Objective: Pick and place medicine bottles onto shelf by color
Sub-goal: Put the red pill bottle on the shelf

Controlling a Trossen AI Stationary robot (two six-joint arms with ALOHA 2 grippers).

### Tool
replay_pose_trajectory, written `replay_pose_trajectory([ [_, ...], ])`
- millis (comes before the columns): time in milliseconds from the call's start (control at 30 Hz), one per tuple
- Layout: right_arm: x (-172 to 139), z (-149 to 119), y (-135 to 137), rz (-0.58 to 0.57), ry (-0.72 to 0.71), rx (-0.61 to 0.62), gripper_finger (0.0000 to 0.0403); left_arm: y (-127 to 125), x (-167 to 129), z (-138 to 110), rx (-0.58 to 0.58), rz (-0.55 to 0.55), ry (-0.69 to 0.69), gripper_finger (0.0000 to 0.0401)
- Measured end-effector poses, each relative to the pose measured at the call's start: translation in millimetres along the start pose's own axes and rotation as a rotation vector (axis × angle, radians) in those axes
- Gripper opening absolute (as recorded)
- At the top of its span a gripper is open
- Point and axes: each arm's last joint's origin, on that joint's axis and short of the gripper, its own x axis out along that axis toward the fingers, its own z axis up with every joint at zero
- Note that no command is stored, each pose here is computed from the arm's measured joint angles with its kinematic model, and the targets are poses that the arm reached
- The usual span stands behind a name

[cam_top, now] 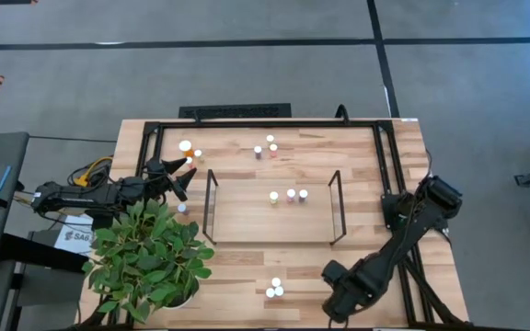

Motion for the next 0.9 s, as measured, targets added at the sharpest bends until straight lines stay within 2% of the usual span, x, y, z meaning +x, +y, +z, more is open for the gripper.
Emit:
replay_pose_trajectory([
  [500, -83.0, 74.5, -7.7, -0.056, -0.113, -0.004, 0.0138, 0.0, 0.0, -0.1, 0.0, 0.0, 0.0, 0.0265],
  [767, -98.4, 132.1, -29.7, -0.074, -0.161, 0.013, 0.0138, 0.0, 0.0, 0.0, 0.0, 0.0, 0.0, 0.0265],
  [900, -103.4, 157.1, -42.9, -0.082, -0.163, -0.046, 0.0138, 0.0, 0.0, 0.0, 0.0, 0.0, 0.0, 0.0265],
])
